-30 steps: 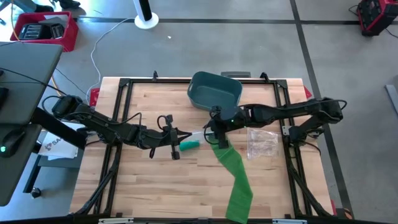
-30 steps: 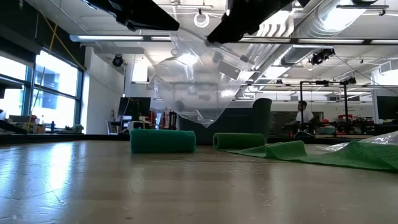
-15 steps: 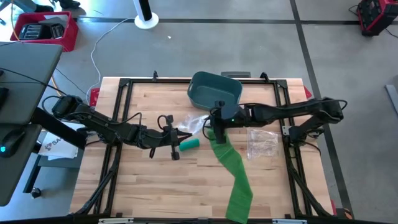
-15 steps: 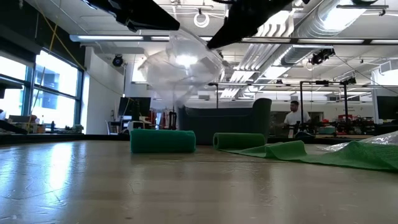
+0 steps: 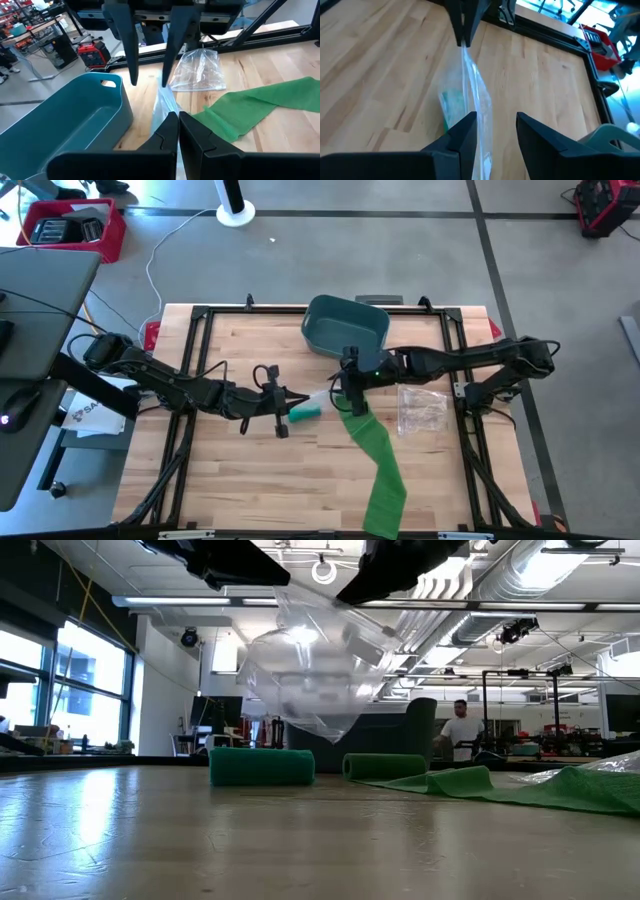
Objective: Roll bandage
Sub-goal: Open the left transparent zip bag, then put the light green bandage into the left transparent zip bag
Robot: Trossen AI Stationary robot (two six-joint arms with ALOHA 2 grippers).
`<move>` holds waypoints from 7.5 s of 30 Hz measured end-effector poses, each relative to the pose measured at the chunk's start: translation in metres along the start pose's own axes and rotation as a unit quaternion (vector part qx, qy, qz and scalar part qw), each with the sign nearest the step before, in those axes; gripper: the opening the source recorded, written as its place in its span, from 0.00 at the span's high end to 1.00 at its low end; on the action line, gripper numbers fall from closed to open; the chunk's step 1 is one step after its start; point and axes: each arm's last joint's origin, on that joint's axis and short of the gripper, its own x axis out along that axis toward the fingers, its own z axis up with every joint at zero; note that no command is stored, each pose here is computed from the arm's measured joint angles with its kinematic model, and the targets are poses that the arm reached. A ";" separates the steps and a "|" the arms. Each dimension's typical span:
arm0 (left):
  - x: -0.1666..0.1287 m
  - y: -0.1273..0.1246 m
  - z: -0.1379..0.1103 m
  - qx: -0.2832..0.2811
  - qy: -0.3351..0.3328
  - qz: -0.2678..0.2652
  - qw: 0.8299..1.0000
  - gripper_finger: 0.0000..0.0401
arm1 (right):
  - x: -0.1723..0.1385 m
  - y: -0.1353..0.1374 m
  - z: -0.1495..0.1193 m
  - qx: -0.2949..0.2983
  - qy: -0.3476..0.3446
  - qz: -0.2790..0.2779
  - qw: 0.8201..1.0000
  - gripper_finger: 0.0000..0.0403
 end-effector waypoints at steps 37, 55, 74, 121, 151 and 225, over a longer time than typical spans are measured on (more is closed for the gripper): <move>0.002 0.024 0.006 -0.104 -0.028 0.159 0.981 0.60 | 0.026 -0.035 -0.014 0.168 0.000 -0.139 0.976 1.00; 0.041 0.032 0.003 -0.151 -0.114 0.161 0.969 0.60 | 0.027 -0.034 -0.003 0.180 -0.067 -0.092 0.977 1.00; 0.047 0.043 -0.003 -0.189 -0.097 0.164 0.963 0.91 | 0.027 -0.028 -0.003 0.177 -0.044 -0.136 0.974 1.00; -0.056 0.080 -0.032 -0.365 0.266 0.142 0.881 1.00 | 0.071 0.005 -0.018 0.023 -0.061 0.120 0.991 0.51; -0.002 0.077 -0.058 -0.379 0.368 0.041 0.848 1.00 | 0.161 0.005 -0.085 0.042 0.121 0.200 0.971 0.92; 0.014 0.053 -0.014 -0.341 0.120 -0.055 0.931 1.00 | 0.023 -0.001 -0.049 0.086 0.074 0.088 0.990 1.00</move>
